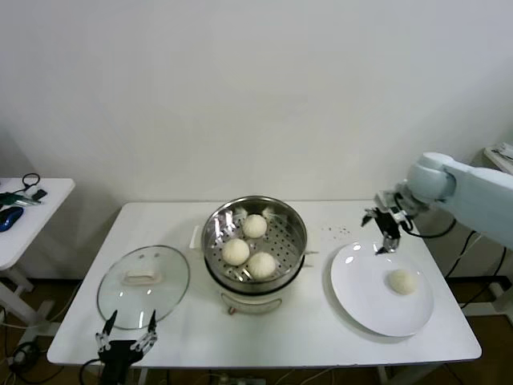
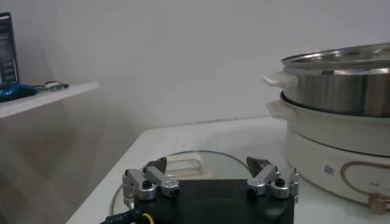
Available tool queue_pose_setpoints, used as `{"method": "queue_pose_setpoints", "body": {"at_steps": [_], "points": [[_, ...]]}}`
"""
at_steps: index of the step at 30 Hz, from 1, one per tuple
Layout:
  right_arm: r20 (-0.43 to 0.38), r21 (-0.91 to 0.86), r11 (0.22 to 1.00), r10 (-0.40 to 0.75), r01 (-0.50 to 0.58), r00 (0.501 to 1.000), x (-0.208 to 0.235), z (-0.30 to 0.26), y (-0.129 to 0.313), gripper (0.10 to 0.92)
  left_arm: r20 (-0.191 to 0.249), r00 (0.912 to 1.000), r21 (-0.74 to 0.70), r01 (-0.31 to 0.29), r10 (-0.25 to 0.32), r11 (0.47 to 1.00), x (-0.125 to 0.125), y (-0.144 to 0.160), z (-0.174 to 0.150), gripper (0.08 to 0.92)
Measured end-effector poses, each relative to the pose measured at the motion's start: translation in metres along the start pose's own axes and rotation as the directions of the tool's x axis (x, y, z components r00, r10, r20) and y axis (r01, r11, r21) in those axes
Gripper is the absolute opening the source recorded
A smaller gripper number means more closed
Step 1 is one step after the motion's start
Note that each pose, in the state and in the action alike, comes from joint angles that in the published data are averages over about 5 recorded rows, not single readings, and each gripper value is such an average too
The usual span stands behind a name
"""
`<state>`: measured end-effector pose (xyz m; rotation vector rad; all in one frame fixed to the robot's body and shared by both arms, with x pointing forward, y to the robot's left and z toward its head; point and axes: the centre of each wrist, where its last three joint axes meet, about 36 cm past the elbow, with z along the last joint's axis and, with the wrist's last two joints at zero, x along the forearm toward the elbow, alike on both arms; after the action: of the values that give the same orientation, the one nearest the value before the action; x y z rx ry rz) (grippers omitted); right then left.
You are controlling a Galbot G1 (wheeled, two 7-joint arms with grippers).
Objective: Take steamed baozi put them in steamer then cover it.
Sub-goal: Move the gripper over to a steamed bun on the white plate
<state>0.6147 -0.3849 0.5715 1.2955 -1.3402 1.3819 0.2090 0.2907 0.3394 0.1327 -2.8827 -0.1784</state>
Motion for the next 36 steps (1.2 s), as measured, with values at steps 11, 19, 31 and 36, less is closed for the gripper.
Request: {"method": "queue_pose_setpoints", "body": {"at_steps": [11,19,31,36], "points": [[-0.039,-0.116,0.992,-0.058,0.053,0.998,-0.057,0.056,0.034,0.823,-0.008,1.0000,-0.006,0.003,-0.003,1.000,0.005,-0.003,0.001,0.823],[-0.063,-0.142,0.988,-0.067,0.058,0.996,-0.077,0.072,0.038,0.823,-0.010,0.9999,-0.005,0.010,-0.010,1.000,0.006,-0.003,0.002,0.823],[-0.096,-0.148,0.986,-0.086,0.071,0.992,-0.099,0.080,0.038,0.823,-0.016,0.9998,-0.006,0.014,-0.014,1.000,0.007,-0.004,0.005,0.823],[-0.107,-0.146,0.986,-0.091,0.075,0.990,-0.105,0.080,0.036,0.823,-0.015,0.9998,-0.008,0.012,-0.012,1.000,0.005,-0.004,0.005,0.823]]}}
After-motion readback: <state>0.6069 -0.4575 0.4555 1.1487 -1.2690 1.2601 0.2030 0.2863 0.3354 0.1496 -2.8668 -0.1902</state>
